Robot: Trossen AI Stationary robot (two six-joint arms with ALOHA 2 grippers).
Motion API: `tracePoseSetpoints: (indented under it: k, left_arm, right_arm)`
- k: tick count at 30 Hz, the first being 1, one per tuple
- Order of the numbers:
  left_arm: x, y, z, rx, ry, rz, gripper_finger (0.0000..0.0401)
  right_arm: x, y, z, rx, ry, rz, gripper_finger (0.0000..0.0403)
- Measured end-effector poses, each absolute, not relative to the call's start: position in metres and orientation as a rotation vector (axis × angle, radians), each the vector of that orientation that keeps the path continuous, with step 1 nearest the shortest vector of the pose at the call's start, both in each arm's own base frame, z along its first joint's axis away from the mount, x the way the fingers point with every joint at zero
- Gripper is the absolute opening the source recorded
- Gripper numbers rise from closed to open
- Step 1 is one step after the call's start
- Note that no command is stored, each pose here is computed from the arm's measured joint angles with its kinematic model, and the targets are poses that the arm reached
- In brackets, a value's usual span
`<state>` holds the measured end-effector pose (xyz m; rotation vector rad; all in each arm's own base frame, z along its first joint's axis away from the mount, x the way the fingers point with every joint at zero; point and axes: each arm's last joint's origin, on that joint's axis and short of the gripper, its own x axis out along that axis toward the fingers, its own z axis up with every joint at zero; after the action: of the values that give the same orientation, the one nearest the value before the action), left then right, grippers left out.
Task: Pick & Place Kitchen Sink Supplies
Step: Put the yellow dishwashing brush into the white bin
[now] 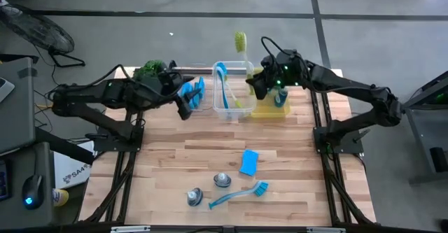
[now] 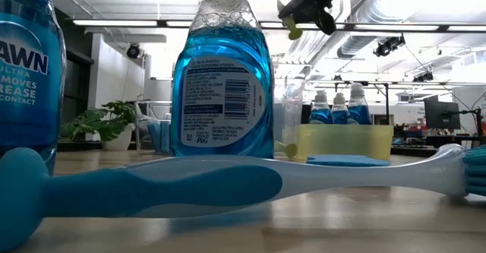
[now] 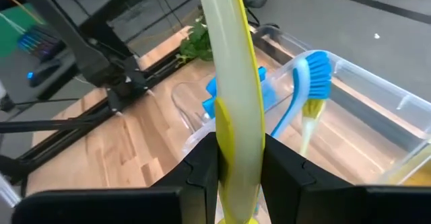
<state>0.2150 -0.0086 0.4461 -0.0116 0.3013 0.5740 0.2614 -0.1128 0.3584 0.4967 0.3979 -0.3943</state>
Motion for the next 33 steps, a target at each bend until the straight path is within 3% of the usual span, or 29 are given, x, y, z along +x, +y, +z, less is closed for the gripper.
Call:
tracePoseSetpoints:
  k: [7, 17, 33]
  left_arm:
    - [0.192, -0.007, 0.411, -0.091, 0.205, 0.52, 0.0209]
    - [0.15, -0.004, 0.369, -0.204, -0.04, 0.403, 0.0209]
    - [0.111, -0.001, 0.323, -0.351, -0.146, 0.328, 0.0209]
  right_arm:
    - [0.283, -0.127, 0.352, 0.523, 0.551, -0.48, 0.0076]
    - [0.317, -0.153, 0.302, 0.61, 0.729, -0.57, 0.0076]
    - [0.322, -0.153, 0.284, 0.759, 0.781, -0.613, 0.0076]
